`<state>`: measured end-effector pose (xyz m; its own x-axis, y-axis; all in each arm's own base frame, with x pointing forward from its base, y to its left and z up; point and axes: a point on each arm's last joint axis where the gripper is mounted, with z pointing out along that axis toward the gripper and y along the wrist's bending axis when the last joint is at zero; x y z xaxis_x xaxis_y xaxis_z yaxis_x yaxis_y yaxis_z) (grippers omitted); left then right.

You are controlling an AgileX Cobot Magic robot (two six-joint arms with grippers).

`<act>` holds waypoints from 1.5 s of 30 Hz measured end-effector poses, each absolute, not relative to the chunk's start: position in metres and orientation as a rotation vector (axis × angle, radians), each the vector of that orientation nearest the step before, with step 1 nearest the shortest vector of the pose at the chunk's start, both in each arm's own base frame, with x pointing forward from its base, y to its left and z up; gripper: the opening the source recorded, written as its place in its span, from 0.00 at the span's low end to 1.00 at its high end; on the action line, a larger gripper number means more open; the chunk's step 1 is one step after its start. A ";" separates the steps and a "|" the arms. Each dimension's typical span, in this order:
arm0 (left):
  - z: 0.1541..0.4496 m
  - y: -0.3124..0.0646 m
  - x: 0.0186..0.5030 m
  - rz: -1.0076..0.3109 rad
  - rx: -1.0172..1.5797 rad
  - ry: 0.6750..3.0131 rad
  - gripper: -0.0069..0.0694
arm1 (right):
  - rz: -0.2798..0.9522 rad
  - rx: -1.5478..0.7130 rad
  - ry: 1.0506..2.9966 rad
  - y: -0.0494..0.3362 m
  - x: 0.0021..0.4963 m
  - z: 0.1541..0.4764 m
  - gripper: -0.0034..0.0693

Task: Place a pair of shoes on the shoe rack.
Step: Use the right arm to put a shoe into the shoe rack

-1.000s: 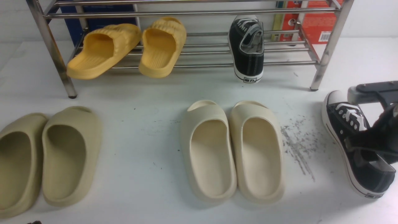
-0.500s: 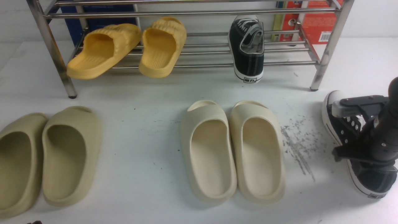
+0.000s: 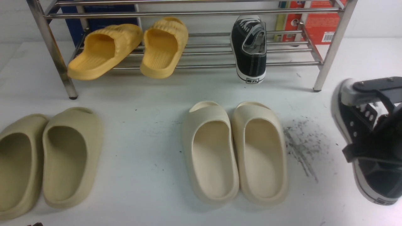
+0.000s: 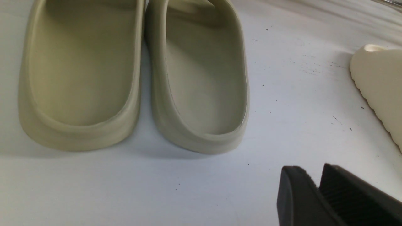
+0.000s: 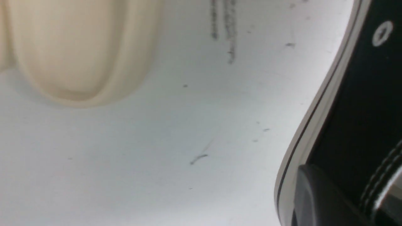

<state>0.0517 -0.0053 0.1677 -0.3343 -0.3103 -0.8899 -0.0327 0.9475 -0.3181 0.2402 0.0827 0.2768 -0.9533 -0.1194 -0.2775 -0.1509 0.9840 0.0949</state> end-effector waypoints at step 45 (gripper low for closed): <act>0.168 -0.005 0.052 -0.288 -0.250 1.898 0.29 | 0.253 -0.257 2.607 0.120 0.477 0.276 0.09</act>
<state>0.0517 -0.0053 0.1677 -0.3343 -0.3103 -0.8899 -0.0327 0.9475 -0.3181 0.4770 0.1205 0.2764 -0.8549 -0.1343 -0.5011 -0.2282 0.9648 0.1308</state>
